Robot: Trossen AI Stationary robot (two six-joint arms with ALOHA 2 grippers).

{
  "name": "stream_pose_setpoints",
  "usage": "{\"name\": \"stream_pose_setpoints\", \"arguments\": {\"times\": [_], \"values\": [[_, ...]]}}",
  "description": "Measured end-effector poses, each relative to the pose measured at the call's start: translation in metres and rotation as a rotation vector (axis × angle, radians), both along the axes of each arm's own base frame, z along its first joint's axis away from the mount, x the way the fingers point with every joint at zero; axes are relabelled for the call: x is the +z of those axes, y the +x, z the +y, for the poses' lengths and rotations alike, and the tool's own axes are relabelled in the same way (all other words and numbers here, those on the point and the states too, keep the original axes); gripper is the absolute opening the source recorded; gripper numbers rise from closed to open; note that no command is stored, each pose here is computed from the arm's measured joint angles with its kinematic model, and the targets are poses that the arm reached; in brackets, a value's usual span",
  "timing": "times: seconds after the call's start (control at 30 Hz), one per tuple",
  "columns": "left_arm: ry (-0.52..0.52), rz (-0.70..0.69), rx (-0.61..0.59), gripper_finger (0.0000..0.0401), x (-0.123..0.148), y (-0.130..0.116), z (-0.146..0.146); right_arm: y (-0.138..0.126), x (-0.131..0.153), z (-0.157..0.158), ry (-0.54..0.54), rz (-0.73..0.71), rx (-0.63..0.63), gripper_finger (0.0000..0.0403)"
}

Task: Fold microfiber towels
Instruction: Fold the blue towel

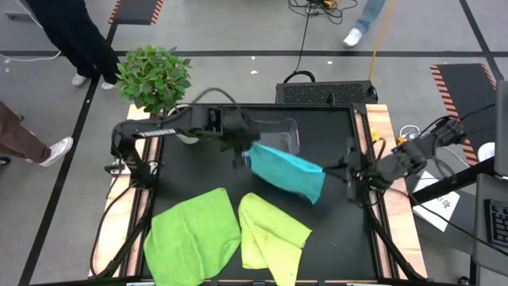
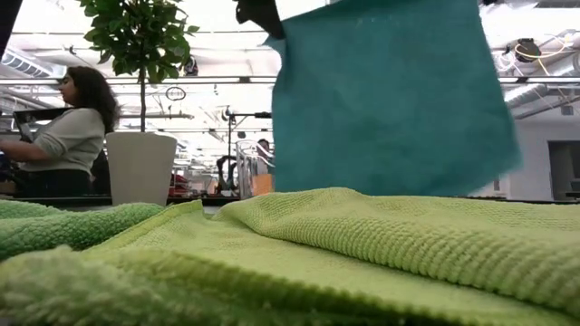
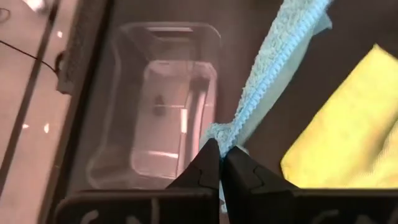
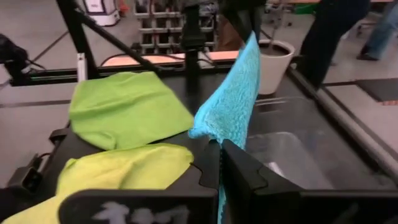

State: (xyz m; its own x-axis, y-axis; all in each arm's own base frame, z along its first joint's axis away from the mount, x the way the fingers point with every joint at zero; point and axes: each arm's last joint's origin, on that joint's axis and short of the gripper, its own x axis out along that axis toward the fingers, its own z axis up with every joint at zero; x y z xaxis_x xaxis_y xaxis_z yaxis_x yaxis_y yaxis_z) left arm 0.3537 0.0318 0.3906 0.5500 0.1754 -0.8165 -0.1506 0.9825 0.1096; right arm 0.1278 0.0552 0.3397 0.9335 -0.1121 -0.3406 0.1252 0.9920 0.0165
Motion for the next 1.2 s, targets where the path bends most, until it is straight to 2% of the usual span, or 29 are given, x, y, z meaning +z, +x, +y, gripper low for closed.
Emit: {"name": "stream_pose_setpoints", "arguments": {"times": [0.13,0.33,0.57,0.9,1.03,1.2], "values": [[-0.011,-0.044,-0.01,0.0003,0.014,-0.003,0.006,-0.002,0.009,-0.005,-0.017,0.028,-0.023,0.0],[-0.039,-0.001,-0.041,0.0003,0.007,-0.003,-0.012,0.009,-0.004,0.003,0.01,0.091,-0.013,0.0],[-0.101,0.065,-0.082,0.0003,-0.015,-0.001,-0.055,0.024,-0.051,0.022,0.085,0.226,-0.008,0.0],[-0.228,0.195,-0.142,0.0005,-0.065,-0.007,-0.121,0.036,-0.11,0.065,0.254,0.219,0.098,0.0],[-0.268,0.232,-0.157,0.0004,-0.087,-0.01,-0.136,0.037,-0.117,0.072,0.275,0.221,0.106,0.0],[-0.26,0.258,-0.132,0.0007,-0.103,-0.01,-0.13,0.038,-0.115,0.067,0.283,0.214,0.087,0.0]]}}
